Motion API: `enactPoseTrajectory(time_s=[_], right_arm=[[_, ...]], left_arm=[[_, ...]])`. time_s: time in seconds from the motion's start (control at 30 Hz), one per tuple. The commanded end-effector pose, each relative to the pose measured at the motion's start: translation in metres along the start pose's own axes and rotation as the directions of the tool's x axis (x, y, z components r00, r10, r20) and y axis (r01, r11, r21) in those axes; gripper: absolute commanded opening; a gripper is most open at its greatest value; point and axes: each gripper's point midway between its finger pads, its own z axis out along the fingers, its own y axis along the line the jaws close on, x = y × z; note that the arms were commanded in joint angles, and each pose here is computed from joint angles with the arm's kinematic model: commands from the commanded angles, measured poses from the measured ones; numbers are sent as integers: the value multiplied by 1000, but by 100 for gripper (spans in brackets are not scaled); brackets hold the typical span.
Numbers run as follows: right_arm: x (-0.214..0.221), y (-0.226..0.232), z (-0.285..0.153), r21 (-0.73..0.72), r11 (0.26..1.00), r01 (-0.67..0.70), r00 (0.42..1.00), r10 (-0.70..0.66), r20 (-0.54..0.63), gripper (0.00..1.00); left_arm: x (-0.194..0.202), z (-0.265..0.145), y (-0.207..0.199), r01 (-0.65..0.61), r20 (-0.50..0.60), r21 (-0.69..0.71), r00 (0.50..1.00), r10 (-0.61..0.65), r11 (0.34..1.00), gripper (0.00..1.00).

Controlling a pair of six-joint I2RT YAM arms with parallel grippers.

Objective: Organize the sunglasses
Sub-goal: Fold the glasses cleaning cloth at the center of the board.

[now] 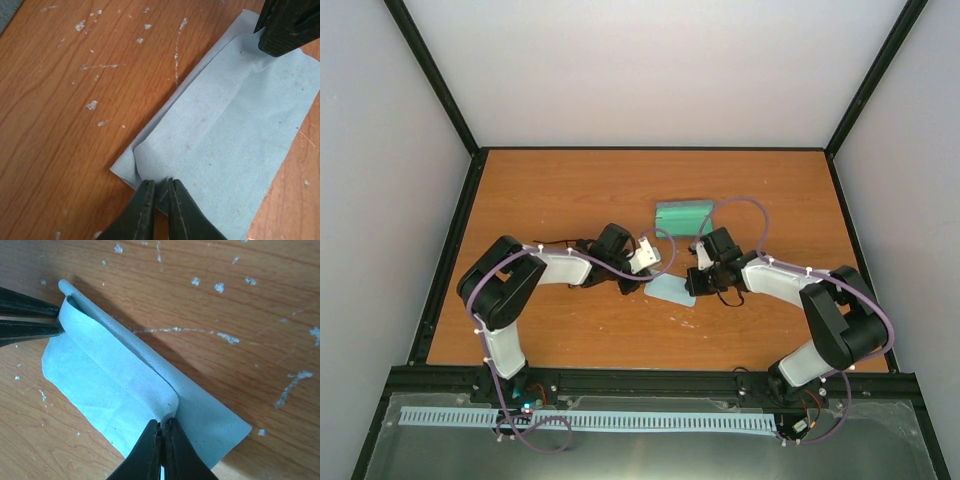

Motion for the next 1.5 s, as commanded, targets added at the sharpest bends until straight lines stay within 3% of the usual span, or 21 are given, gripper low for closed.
enactPoseTrajectory(time_s=[0.0, 0.3, 0.57, 0.8, 1.17, 1.47], right_arm=[[11, 2, 4, -16, 1000, 15, 999, -15, -30, 6], [27, 6, 7, -39, 999, 32, 997, -35, -71, 12], [38, 8, 3, -40, 998, 46, 995, -49, -82, 19], [27, 13, -6, -47, 997, 57, 998, -58, -4, 30], [26, 33, 4, -164, 984, 70, 995, -80, -55, 31], [22, 44, -1, -212, 973, 86, 995, -95, -31, 35]], left_arm=[[-11, -11, -2, -7, 47, -3, 999, 7, 1000, 13], [-8, -18, -5, -1, 54, -19, 999, 2, 1000, 21], [-17, -30, 0, -7, 79, -68, 997, 13, 998, 23], [-19, -32, 4, -10, 86, -91, 996, 18, 996, 23], [-20, -36, 9, -14, 93, -126, 995, 26, 992, 23], [-23, -36, 12, -13, 104, -142, 994, 28, 990, 22]])
